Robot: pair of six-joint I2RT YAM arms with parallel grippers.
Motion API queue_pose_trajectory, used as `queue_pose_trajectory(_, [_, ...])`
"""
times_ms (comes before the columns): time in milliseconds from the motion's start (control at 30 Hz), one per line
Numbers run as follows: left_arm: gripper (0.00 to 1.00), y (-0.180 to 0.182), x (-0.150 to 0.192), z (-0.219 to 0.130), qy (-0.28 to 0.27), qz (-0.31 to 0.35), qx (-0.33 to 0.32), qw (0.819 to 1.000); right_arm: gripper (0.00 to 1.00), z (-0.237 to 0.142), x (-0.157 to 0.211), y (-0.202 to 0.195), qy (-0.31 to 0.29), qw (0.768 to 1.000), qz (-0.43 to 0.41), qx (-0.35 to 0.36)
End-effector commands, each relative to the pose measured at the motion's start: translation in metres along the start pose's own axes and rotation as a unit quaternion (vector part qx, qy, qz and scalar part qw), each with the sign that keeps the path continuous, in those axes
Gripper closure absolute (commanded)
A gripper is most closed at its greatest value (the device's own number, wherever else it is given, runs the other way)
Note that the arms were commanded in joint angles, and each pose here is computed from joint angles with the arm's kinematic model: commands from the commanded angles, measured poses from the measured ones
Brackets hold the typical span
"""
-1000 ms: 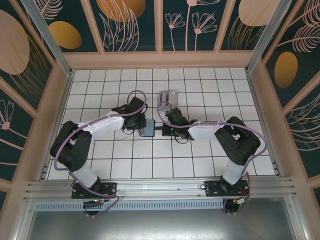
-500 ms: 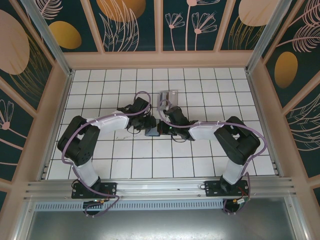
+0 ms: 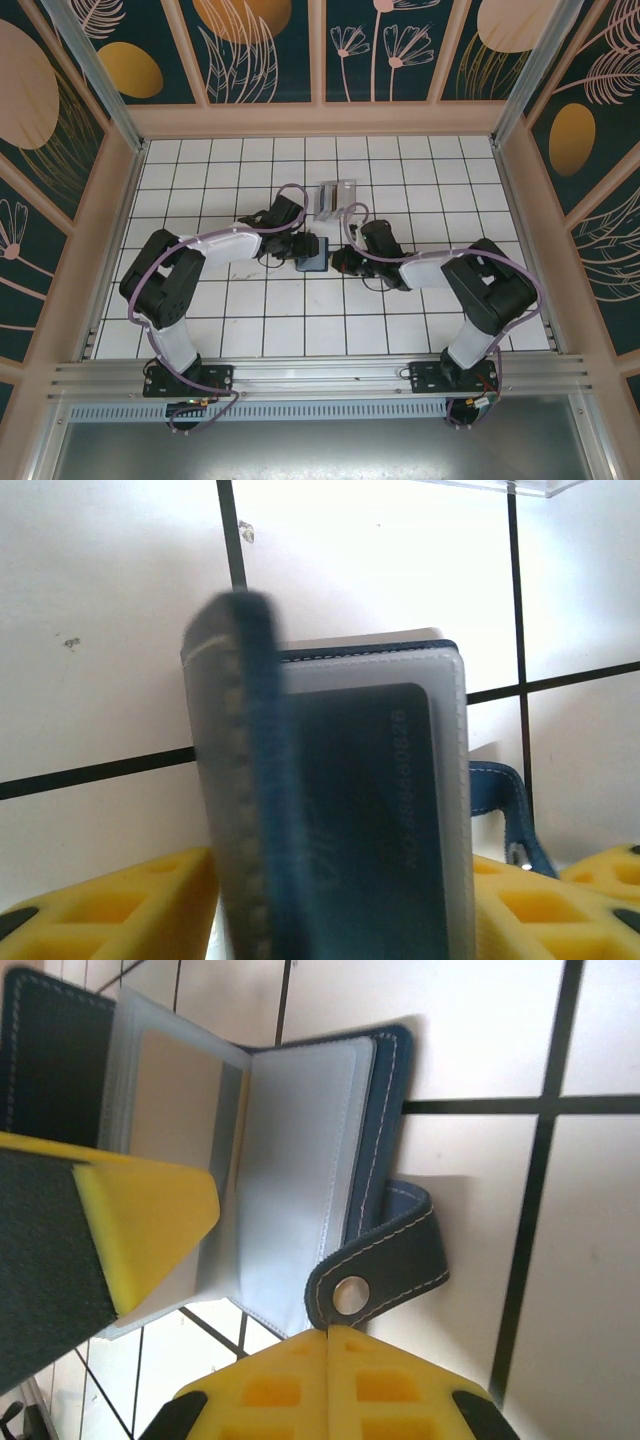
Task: Put the credit cards into the card holder
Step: Close the card holder at the center of the table.
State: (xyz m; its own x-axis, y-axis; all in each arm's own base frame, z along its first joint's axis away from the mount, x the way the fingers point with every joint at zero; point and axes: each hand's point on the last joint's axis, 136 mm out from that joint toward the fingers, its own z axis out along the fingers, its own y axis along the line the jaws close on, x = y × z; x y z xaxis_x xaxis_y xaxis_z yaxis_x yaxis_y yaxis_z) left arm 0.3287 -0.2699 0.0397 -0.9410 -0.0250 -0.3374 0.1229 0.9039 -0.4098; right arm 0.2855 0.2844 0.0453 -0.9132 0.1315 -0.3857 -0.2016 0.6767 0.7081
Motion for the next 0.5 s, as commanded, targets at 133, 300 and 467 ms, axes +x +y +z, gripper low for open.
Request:
queue_pose_trajectory(133, [0.42,-0.013,-0.022,-0.028,-0.032,0.043,-0.011,0.998,0.96,-0.016,-0.023,0.009,-0.033,0.999,-0.010,-0.014])
queue_pose_trajectory(300, [0.46,-0.015,-0.026,-0.031,-0.028,0.038,-0.021,0.999,0.77,-0.022,-0.029,0.002,-0.045,0.999,-0.003,0.009])
queue_pose_trajectory(467, [0.47,-0.027,-0.025,-0.028,-0.024,0.050,-0.019,0.998,0.62,-0.023,-0.030,-0.001,-0.045,0.999,-0.003,0.012])
